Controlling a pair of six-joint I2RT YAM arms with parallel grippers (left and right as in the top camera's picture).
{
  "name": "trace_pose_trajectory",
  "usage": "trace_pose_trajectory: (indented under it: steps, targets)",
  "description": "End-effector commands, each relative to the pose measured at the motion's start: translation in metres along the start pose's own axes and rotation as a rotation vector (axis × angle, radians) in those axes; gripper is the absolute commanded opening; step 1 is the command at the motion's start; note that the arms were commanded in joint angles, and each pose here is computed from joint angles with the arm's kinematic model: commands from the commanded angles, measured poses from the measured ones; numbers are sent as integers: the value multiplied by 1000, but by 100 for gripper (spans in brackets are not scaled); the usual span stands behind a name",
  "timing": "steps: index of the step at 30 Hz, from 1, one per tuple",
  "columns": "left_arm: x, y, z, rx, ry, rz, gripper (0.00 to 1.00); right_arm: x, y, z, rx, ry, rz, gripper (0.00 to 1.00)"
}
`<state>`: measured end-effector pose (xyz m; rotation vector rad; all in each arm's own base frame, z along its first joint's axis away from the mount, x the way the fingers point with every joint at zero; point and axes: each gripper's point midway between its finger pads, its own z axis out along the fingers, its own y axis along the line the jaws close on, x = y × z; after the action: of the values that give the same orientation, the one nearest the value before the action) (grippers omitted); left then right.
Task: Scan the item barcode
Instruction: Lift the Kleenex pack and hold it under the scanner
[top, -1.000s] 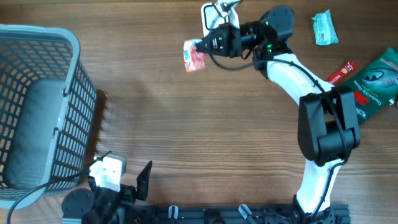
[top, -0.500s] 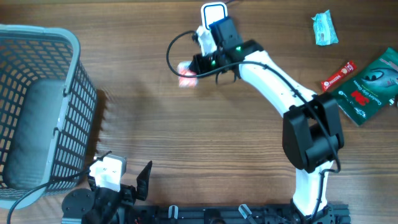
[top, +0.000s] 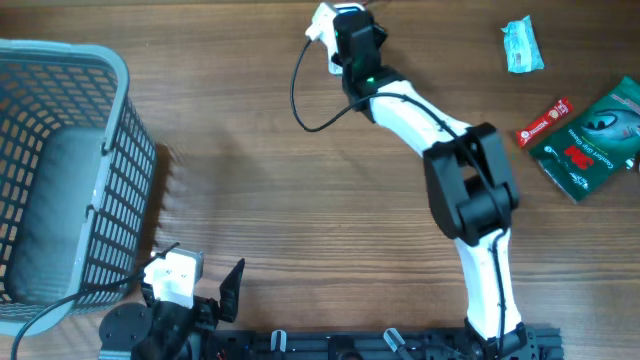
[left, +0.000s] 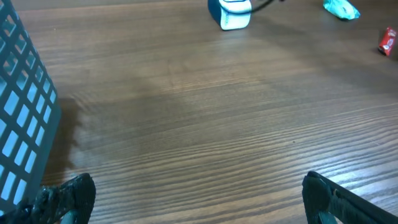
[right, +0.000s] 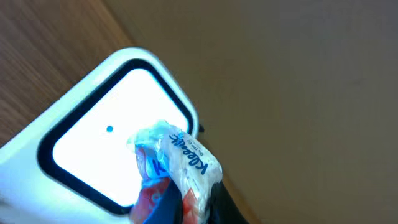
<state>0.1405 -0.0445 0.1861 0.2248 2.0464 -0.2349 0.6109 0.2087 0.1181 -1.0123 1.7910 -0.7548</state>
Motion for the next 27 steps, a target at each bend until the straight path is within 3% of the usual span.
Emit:
trace_pose_trajectory:
  steps: [1, 8, 20, 27]
  targets:
    - [-1, -2, -1, 12, -7, -8, 100, -8, 15, 0, 29, 7, -47, 4]
    - [-1, -2, -1, 12, -7, -7, 100, -24, 32, -9, 1, -19, -45, 4]
    - [-1, -2, -1, 12, -7, -8, 100, -11, 52, -10, -88, 32, 221, 4]
    - [-1, -2, -1, 12, -7, -7, 100, -32, -5, -46, -88, 44, 405, 4]
